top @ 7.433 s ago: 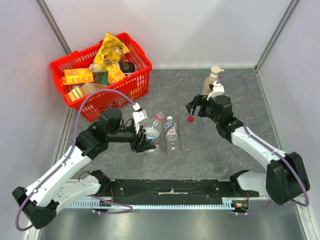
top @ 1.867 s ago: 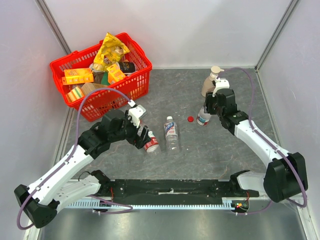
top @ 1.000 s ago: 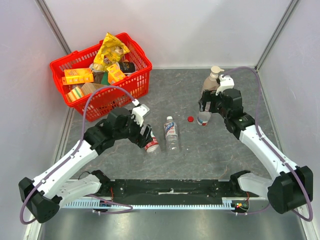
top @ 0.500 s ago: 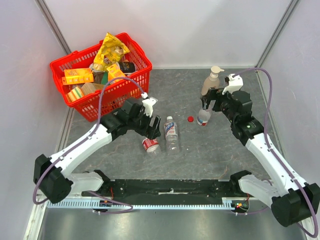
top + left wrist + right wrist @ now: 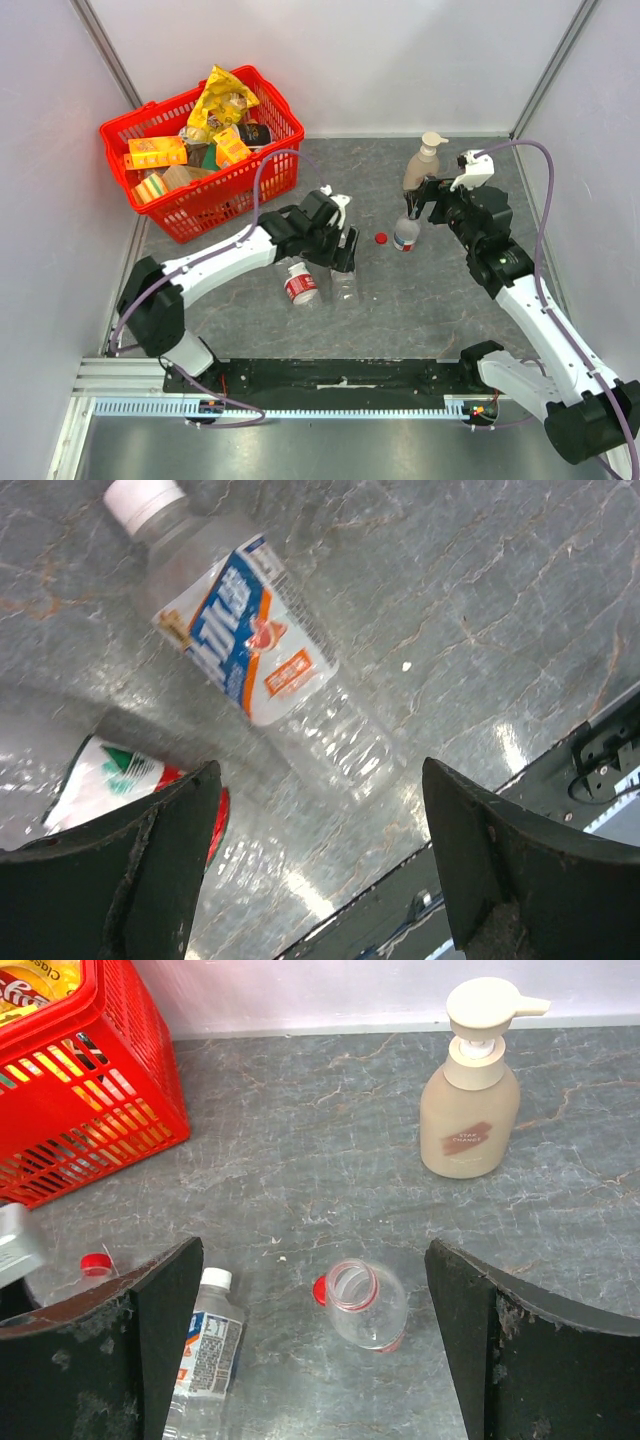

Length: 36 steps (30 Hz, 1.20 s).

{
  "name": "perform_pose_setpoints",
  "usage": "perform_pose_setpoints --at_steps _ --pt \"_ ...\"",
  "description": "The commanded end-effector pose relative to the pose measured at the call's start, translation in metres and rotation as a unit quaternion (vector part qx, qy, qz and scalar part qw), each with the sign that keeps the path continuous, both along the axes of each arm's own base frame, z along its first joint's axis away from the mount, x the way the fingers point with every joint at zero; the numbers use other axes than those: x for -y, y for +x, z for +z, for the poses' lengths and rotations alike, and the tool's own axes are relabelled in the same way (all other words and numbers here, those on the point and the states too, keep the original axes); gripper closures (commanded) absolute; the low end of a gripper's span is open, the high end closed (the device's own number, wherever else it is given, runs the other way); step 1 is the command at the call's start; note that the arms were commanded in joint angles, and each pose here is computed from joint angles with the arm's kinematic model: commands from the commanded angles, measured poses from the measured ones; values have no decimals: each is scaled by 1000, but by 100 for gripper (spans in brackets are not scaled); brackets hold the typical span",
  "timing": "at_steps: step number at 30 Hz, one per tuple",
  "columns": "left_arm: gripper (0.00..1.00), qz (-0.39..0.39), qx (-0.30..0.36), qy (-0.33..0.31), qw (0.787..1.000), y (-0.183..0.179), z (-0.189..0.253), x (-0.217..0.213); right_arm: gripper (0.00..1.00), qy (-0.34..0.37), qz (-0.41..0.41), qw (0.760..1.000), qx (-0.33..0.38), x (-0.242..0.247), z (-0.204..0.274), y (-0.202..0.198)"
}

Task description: Unscrew the bottle caps

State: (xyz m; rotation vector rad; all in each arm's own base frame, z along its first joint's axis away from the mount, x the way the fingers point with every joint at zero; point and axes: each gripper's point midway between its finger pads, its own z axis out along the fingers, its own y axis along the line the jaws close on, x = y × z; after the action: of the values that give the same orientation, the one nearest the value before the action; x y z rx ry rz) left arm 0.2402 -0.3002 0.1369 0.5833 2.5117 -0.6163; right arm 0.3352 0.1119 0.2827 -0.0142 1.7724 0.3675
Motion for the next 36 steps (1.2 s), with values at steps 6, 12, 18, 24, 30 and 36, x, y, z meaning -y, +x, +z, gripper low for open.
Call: perform_pose_setpoints --at_steps 6,12,18,24,30,36 --pt "14 42 4 54 998 14 -24 35 2 8 -10 1000 24 5 11 -4" --pt "14 53 4 119 991 15 -54 34 2 7 -10 1000 25 6 10 -5" --pt "20 52 -2 152 987 13 -79 32 2 6 -8 1000 25 5 10 -6" --pt "23 49 -2 165 985 14 -99 32 2 4 -9 1000 23 6 7 -6" --pt "33 38 -4 179 983 11 -112 30 2 5 -9 1000 24 6 8 -6" --pt "46 17 30 154 988 15 -89 30 2 9 2 1000 26 2 13 -7"
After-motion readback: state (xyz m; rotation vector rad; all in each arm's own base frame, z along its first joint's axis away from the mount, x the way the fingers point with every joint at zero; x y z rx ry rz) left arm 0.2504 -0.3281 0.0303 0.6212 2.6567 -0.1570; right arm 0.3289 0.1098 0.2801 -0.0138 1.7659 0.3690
